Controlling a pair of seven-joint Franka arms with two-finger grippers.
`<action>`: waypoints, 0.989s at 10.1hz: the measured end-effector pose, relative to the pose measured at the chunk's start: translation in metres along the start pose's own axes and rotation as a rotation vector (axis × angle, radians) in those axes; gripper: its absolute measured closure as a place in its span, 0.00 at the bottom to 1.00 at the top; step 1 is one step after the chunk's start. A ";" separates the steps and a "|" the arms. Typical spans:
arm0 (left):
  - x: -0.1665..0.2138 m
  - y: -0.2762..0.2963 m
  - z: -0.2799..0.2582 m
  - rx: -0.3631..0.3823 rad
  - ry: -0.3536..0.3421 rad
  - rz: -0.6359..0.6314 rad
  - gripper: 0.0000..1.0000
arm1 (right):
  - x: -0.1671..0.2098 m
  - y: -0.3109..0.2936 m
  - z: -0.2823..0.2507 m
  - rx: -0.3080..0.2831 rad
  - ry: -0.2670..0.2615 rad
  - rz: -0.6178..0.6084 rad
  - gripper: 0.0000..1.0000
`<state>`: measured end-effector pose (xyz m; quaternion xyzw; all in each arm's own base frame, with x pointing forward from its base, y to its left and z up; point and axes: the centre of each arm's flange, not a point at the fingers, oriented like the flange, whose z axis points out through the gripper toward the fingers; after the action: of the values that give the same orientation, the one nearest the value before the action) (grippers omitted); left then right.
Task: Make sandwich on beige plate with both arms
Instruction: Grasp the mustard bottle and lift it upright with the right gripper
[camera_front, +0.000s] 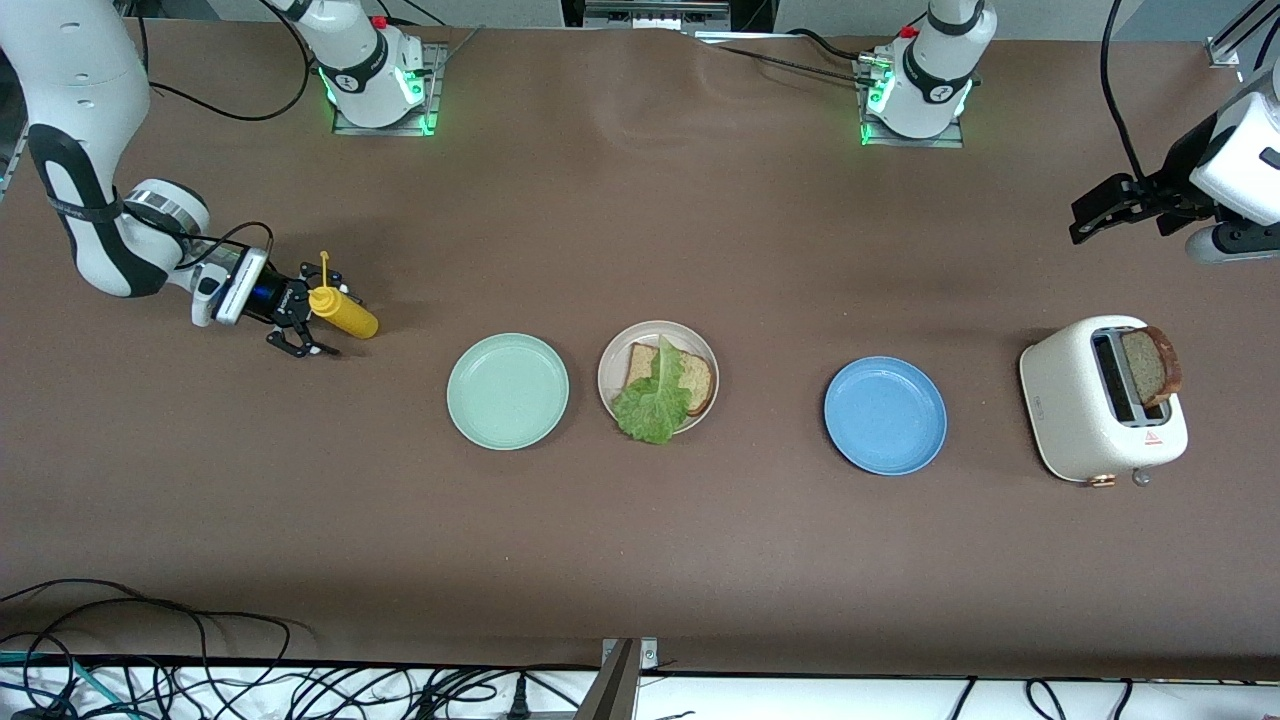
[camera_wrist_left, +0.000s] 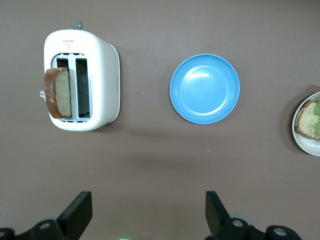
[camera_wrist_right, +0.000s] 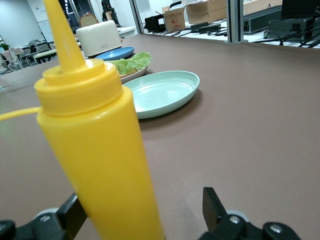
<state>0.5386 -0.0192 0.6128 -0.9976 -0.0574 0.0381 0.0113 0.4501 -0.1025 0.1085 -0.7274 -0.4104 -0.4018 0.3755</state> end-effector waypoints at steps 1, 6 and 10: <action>0.000 0.000 0.000 0.000 0.000 0.000 0.00 | 0.001 -0.001 0.005 0.006 0.005 0.000 0.00; 0.000 0.000 0.000 0.000 0.000 0.000 0.00 | 0.000 -0.002 0.014 0.012 0.013 0.007 0.00; 0.000 0.001 0.000 0.000 0.000 0.002 0.00 | -0.001 -0.003 0.018 0.017 0.013 0.009 0.46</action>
<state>0.5385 -0.0203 0.6128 -0.9976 -0.0565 0.0381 0.0113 0.4517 -0.0860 0.1016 -0.7234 -0.4079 -0.4015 0.3862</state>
